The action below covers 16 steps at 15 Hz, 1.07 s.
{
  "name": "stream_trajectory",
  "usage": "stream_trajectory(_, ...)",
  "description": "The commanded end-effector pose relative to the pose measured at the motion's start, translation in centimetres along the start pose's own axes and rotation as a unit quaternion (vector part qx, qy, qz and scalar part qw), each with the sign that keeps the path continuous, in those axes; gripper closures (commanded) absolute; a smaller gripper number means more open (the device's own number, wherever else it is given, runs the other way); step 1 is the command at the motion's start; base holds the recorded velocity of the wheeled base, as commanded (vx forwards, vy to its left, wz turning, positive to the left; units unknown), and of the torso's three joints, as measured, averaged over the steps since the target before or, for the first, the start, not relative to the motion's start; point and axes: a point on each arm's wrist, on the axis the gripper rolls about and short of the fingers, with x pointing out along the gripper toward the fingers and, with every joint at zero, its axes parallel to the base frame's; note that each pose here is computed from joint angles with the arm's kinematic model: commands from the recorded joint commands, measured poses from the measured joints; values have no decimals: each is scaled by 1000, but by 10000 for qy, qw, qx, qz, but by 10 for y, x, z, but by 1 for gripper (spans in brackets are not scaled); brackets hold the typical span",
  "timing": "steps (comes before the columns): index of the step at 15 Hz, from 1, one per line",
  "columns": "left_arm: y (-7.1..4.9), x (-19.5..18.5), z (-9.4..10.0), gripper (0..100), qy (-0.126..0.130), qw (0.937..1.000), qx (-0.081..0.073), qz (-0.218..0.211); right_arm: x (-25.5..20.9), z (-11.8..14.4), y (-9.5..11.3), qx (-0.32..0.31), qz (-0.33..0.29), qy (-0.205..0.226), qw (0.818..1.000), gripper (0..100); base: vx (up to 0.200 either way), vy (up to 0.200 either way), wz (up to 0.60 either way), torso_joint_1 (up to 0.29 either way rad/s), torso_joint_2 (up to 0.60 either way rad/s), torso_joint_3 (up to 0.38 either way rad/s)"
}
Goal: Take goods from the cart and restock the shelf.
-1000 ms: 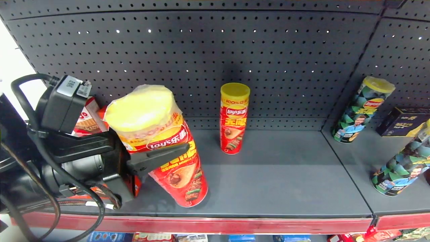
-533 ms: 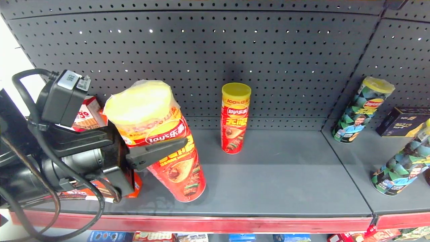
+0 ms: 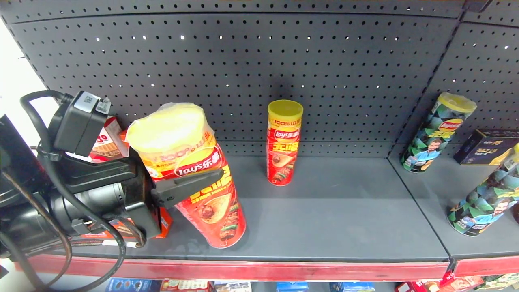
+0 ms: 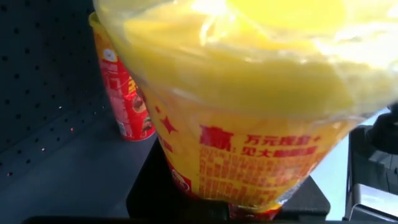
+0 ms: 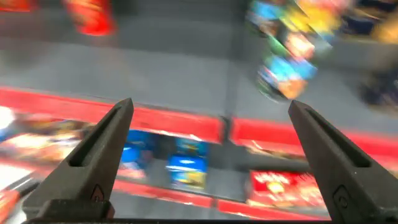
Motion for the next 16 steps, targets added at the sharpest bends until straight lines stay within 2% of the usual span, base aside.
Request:
stream_trajectory(1, 0, 0, -2, 100, 36, 10000, -28, 38, 34, 57, -3, 75, 873, 579, 9945, 0, 0, 0, 0, 0, 0, 0)
stream_trajectory(3, 1, 1, -4, 100, 66, 9999, -52, 68, 74, 79, -4, 185, 1232, 723, 9896, 0, 0, 0, 0, 0, 0, 0)
stream_trajectory(5, 3, -2, -7, 100, 112, 9998, -91, 167, 112, 84, 8, 163, 1910, 720, 9788, 0, 0, 0, 0, 0, 0, 0)
stream_trajectory(6, 5, -5, -9, 100, 135, 9994, -95, 289, 124, 84, 11, 155, 2037, 705, 9764, 0, 0, 0, 0, 0, 0, 0)
stream_trajectory(8, 6, -6, -7, 100, 120, 9993, -78, 351, 154, 86, 14, 138, 2205, 893, 9712, 0, 0, 0, 0, 0, 0, 0)
stream_trajectory(11, 7, -7, -9, 100, 139, 9992, -100, 373, 175, 91, 18, 90, 2284, 918, 9692, 0, 0, 0, 0, 0, 0, 0)
stream_trajectory(12, 7, -6, -5, 100, 92, 9993, -53, 359, 203, 89, 21, -74, 2275, 783, 9706, 0, 0, 0, 0, 0, 0, 0)
stream_trajectory(16, 8, -6, -5, 100, 85, 9994, -55, 344, 251, 81, 26, -325, 2710, 511, 9607, 0, 0, 0, 0, 0, 0, 0)
